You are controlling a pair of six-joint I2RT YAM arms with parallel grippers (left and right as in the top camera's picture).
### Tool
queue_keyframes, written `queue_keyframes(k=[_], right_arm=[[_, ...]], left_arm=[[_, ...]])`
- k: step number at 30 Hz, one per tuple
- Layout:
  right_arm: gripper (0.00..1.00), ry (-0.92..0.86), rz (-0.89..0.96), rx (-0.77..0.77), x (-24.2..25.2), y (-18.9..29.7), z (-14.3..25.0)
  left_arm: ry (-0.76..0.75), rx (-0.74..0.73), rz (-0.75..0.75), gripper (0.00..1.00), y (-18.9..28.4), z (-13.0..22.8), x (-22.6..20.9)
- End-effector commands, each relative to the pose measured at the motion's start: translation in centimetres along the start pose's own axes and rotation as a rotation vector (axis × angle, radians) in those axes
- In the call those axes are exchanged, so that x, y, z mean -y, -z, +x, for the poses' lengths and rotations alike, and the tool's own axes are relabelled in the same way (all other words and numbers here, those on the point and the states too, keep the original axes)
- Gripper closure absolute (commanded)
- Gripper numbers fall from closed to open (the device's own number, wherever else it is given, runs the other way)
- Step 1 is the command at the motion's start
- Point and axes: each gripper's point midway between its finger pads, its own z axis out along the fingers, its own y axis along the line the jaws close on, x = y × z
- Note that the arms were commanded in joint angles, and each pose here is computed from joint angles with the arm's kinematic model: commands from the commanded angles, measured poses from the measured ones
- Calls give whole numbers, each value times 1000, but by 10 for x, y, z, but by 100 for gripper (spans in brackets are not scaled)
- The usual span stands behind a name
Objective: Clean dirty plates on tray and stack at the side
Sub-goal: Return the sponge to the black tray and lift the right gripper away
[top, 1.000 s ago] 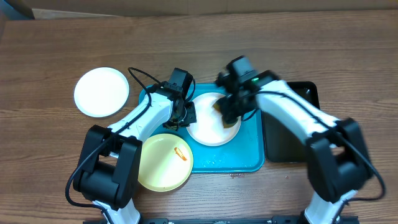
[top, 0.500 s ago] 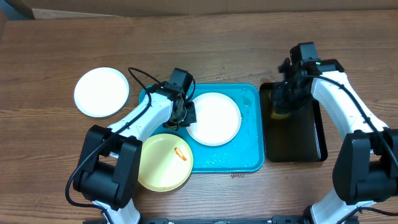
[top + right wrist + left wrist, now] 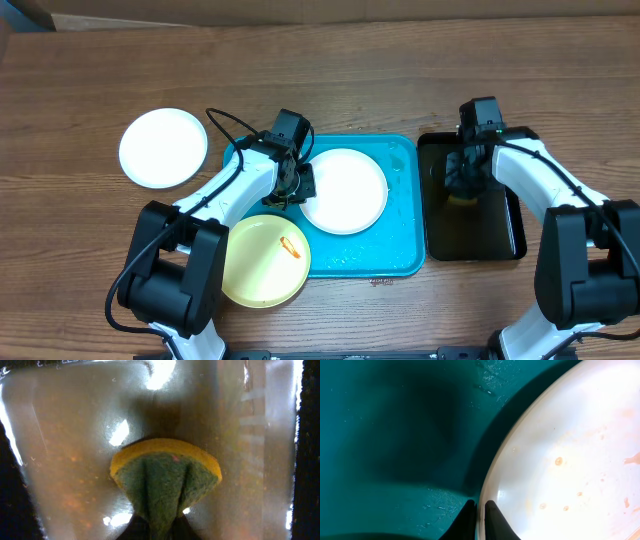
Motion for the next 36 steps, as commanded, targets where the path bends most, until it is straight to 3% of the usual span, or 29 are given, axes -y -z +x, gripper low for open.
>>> queue_keyframes(k=[1, 2, 5, 10, 14, 21, 23, 26, 31, 36], right_arm=[[56, -11, 13, 29, 3, 5, -2], [49, -12, 11, 36, 3, 6, -4], [46, -34, 8, 54, 3, 18, -17], [32, -109, 0, 106, 10, 51, -49], [31, -204, -7, 145, 32, 67, -70], [29, -423, -22, 130, 85, 64, -69], [27, -454, -39, 126, 94, 64, -69], [0, -487, -54, 122, 104, 64, -68], [0, -506, -49, 124, 112, 63, -67], [0, -499, -48, 130, 113, 64, -68]], left_arm=[[-9, -6, -1, 87, -3, 1, 3], [-9, -6, -1, 86, -3, 1, 3], [-9, -6, -1, 83, -3, 1, 3], [-8, -6, -2, 75, -3, 1, 2], [-12, 1, -12, 74, -3, -1, 1], [-14, 16, -20, 74, -13, 2, -5], [-14, 17, -19, 78, -16, 4, -6], [-31, 16, -19, 83, -17, 5, -7], [-75, 17, -14, 95, -17, 4, -6], [-165, 41, -14, 96, 2, -8, 1]])
